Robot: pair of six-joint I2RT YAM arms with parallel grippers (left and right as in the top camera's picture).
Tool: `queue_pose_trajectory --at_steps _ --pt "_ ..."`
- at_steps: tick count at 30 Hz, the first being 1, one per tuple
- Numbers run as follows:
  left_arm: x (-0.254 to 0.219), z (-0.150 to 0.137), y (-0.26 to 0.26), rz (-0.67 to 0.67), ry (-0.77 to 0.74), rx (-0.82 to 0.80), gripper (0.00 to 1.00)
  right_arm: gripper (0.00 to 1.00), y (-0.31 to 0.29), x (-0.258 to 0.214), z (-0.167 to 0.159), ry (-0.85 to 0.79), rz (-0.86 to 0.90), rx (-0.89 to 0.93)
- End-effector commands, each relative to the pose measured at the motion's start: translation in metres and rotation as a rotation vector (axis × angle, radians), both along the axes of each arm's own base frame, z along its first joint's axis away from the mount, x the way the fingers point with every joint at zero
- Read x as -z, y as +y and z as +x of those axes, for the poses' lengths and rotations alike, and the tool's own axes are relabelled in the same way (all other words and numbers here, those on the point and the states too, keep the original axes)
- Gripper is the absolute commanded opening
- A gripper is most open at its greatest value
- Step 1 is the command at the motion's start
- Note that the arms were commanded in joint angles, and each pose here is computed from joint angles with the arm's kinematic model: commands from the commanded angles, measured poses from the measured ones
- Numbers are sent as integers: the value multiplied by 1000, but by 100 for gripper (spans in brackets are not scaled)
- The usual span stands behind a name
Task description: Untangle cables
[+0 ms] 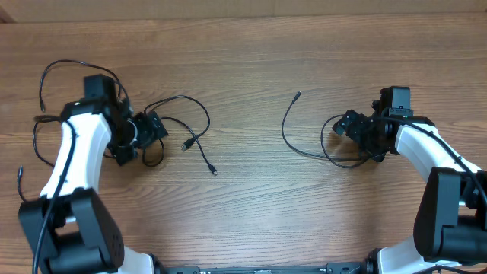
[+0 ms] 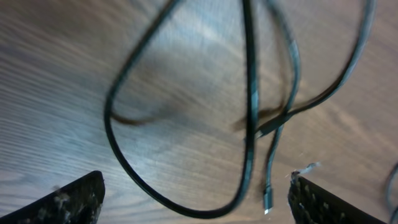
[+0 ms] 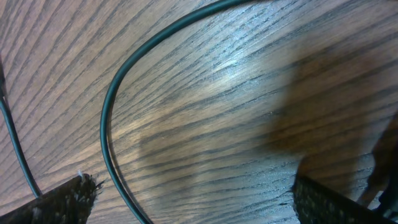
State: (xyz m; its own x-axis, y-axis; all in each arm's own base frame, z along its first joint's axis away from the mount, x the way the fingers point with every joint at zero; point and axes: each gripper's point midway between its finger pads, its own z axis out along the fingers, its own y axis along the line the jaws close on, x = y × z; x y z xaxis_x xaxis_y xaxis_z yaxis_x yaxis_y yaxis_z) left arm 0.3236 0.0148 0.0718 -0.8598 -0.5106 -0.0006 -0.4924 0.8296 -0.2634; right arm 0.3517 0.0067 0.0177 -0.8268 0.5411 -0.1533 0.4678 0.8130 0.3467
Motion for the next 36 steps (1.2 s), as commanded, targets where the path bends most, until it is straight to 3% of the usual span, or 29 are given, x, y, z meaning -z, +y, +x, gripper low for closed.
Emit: queue_pose_trajectory --at_steps 1,5,13,17,24,32,36 --pt "15 -9 -12 4 68 54 94 100 -1 -3 1 -9 -12 -5" --pt "16 -16 -17 -2 98 72 100 100 0 -2 0 -6 -12 -5" --pt "15 -35 -21 -14 199 -13 100 100 0 -2 0 -5 -11 -2" --pt "17 -44 -11 60 241 -20 100 100 1 -2 -3 7 -1 -3" --pt "18 -54 42 377 291 -212 100 100 5 -2 -5 16 22 -7" --pt "51 -49 41 387 216 -201 93 100 10 -4 -4 10 47 -14" --pt "51 -48 56 464 200 -199 96 100 10 -4 -4 10 48 -14"
